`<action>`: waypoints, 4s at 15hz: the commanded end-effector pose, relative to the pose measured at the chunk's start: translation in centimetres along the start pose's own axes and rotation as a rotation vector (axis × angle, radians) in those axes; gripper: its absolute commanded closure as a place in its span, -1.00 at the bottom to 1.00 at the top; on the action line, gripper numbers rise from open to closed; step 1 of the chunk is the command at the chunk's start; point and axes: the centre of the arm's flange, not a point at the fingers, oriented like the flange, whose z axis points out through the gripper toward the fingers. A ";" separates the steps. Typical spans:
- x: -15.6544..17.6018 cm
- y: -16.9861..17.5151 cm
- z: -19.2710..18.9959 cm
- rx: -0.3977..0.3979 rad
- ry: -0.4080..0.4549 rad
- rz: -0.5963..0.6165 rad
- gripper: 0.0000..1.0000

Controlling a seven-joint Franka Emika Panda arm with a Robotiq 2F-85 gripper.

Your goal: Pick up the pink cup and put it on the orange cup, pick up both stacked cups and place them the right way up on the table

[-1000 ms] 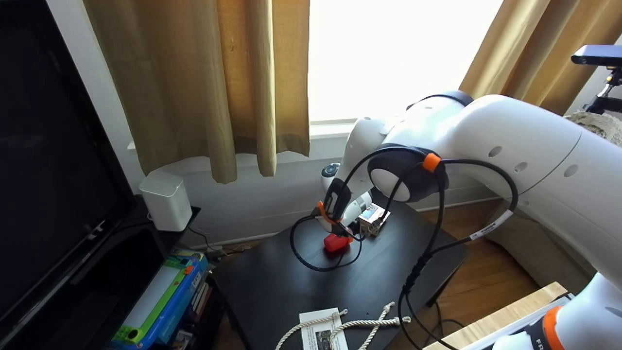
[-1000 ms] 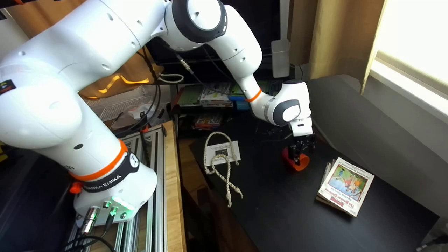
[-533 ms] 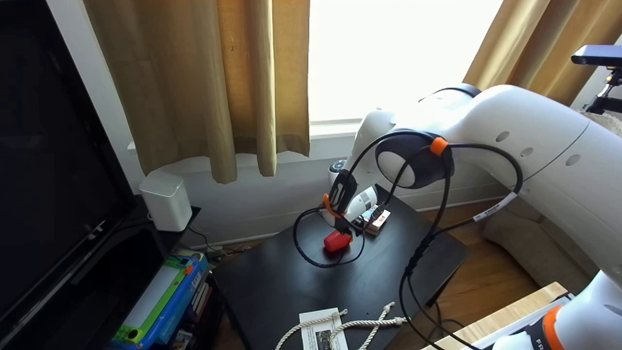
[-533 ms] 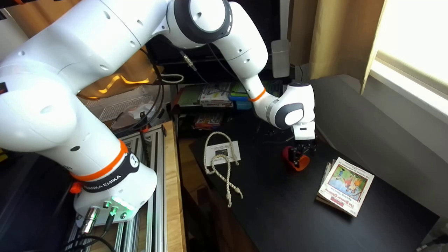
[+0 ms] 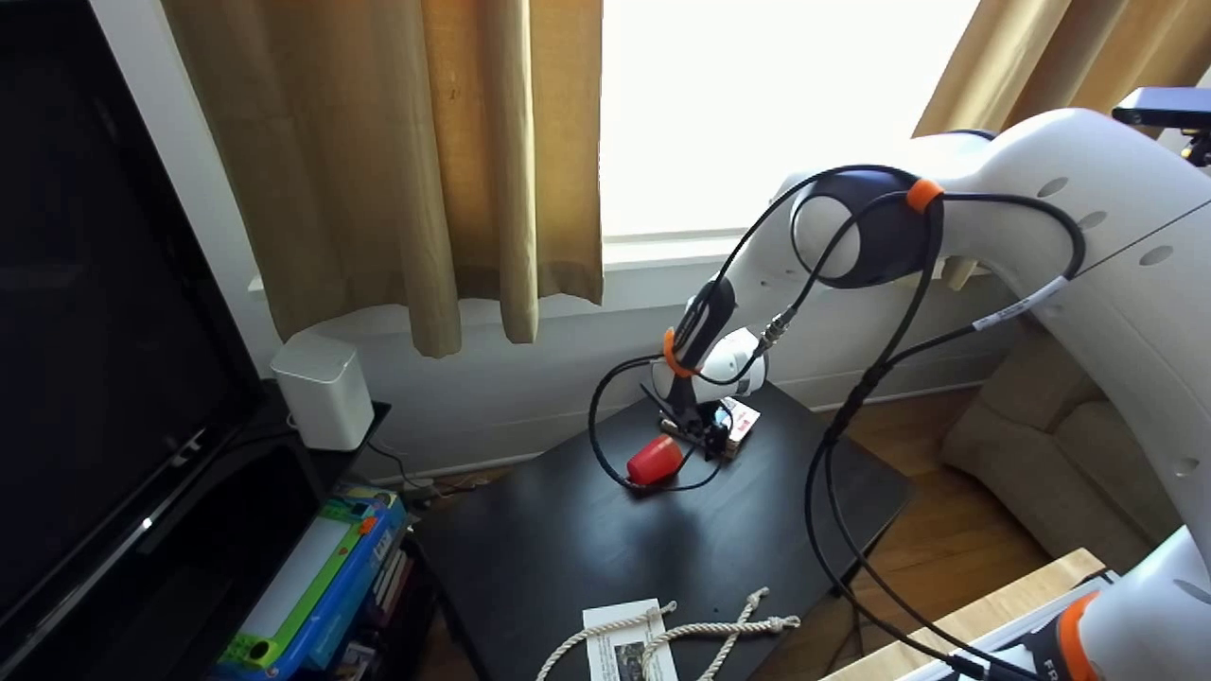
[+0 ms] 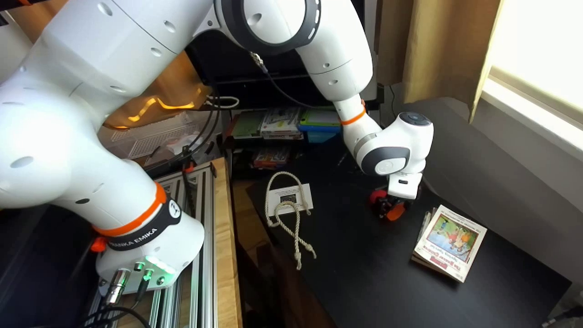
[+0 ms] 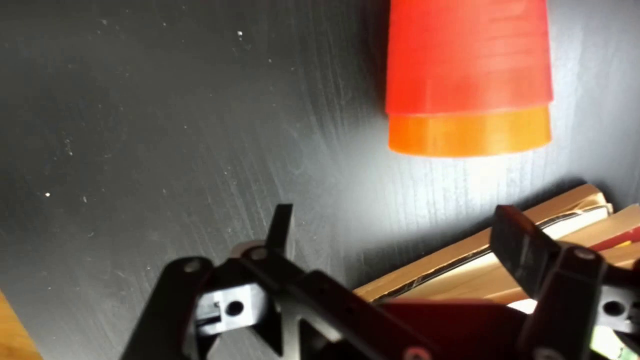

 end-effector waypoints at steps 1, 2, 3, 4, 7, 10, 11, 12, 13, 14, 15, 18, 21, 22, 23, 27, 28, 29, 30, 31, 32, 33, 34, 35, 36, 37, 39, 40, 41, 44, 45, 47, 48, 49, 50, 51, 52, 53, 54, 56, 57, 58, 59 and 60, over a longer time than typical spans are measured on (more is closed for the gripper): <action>1.4 1.7 0.0 -0.005 -0.118 0.085 -1.00; 1.6 1.6 0.5 0.000 -0.172 0.111 -1.00; 1.8 1.4 0.7 0.012 -0.214 0.130 -1.00; 2.1 1.2 1.3 0.022 -0.259 0.151 -1.00; 2.9 0.7 2.1 0.048 -0.350 0.214 -1.00; 3.9 0.4 2.7 0.064 -0.413 0.271 -1.00; 4.2 0.2 3.3 0.067 -0.441 0.285 -1.00; 4.4 -0.1 3.6 0.072 -0.463 0.300 -1.00; 4.5 -0.3 4.1 0.079 -0.488 0.308 -1.00; 4.6 -0.7 4.3 0.086 -0.510 0.307 -1.00; 4.6 -1.0 4.5 0.093 -0.530 0.307 -1.00; 4.8 -2.2 5.4 0.093 -0.571 0.304 -1.00; 4.9 -2.9 6.2 0.076 -0.624 0.309 -1.00; 4.9 -3.2 6.5 0.070 -0.641 0.311 -1.00; 4.8 -3.5 6.7 0.065 -0.663 0.308 -1.00; 4.7 -4.1 8.0 0.036 -0.708 0.315 -1.00; 4.7 -4.2 8.3 0.026 -0.716 0.315 -0.77; 4.7 -4.2 8.5 0.020 -0.724 0.317 -0.48; 4.8 -4.1 8.6 0.009 -0.732 0.324 -0.31; 4.8 -4.0 8.5 0.006 -0.740 0.324 -0.16; 4.7 -3.9 8.3 0.001 -0.748 0.322 0.03; 4.6 -3.8 8.1 -0.002 -0.755 0.319 0.15; 4.4 -3.7 7.7 -0.006 -0.761 0.314 0.29; 4.3 -3.7 7.4 -0.010 -0.766 0.310 0.48; 4.1 -3.6 7.0 -0.015 -0.775 0.308 0.60; 3.5 -3.5 6.4 -0.028 -0.802 0.317 0.74; 2.1 -3.3 5.1 -0.049 -0.783 0.296 0.99; 1.2 -3.2 4.3 -0.062 -0.753 0.282 1.00; 0.3 -3.1 3.6 -0.069 -0.713 0.269 1.00; -2.3 -2.9 1.8 -0.093 -0.647 0.215 0.96; -3.3 -2.7 1.1 -0.104 -0.600 0.196 0.96; -4.1 -2.5 0.3 -0.112 -0.507 0.173 0.96; -4.5 -2.3 -0.1 -0.114 -0.460 0.167 0.96; -4.7 -2.2 -0.4 -0.111 -0.413 0.155 0.96; -5.1 -2.1 -0.6 -0.101 -0.363 0.143 0.96; -5.2 -2.1 -1.0 -0.095 -0.314 0.130 0.96; -5.5 -1.8 -1.0 -0.083 -0.265 0.115 0.96; -5.6 -1.6 -1.2 -0.074 -0.216 0.098 0.96; -5.8 -1.4 -1.5 -0.065 -0.167 0.085 0.96; -5.6 -1.3 -1.5 -0.045 -0.070 0.055 0.96; -5.6 -1.2 -1.6 -0.033 -0.021 0.041 0.96; -5.5 -1.1 -1.7 -0.021 0.028 0.027 0.96; -5.5 -0.9 -1.9 -0.012 0.076 0.015 0.96; -5.4 -0.9 -2.0 -0.002 0.125 0.002 0.96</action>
